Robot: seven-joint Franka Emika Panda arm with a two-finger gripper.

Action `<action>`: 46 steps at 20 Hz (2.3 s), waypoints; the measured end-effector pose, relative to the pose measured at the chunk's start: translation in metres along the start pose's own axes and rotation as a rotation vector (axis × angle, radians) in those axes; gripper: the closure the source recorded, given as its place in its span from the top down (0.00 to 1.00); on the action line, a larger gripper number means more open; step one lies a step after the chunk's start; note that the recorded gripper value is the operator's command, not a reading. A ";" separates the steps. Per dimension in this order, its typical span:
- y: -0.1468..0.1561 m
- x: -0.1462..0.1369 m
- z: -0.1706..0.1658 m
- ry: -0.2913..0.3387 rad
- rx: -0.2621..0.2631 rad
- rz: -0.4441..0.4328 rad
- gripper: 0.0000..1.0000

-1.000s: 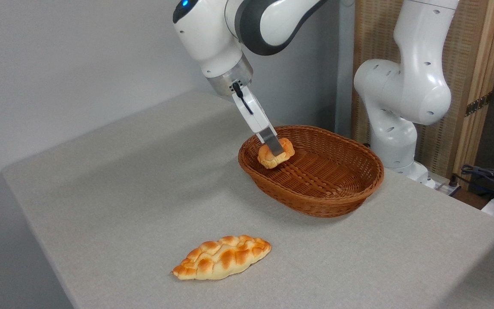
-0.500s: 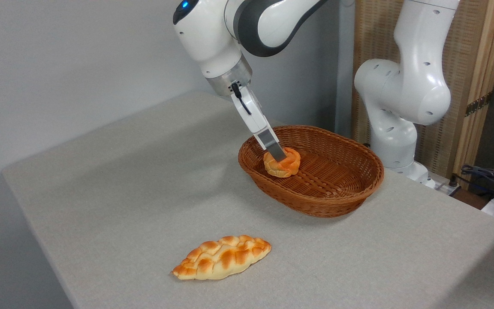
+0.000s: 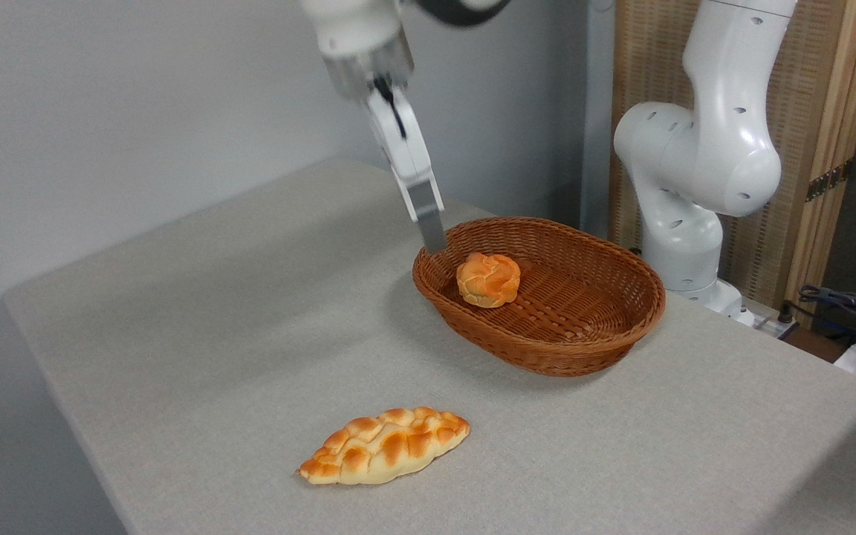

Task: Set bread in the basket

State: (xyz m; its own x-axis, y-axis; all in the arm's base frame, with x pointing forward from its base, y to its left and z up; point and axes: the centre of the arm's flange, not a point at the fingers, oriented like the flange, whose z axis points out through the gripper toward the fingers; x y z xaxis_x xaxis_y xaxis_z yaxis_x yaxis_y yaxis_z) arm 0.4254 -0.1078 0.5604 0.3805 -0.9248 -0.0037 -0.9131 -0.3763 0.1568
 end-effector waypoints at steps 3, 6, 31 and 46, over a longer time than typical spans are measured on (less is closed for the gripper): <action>-0.030 -0.021 -0.053 0.114 0.054 -0.067 1.00; -0.068 -0.026 -0.088 0.163 0.100 -0.121 1.00; -0.131 -0.031 -0.103 0.063 0.141 -0.320 1.00; -0.134 -0.039 -0.089 0.038 0.104 -0.340 1.00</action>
State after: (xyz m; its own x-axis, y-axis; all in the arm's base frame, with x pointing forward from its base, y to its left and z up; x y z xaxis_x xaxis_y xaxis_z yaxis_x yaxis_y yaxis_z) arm 0.5460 -0.0166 0.6275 0.6683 -0.7439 -0.0011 -0.7429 -0.6675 0.0516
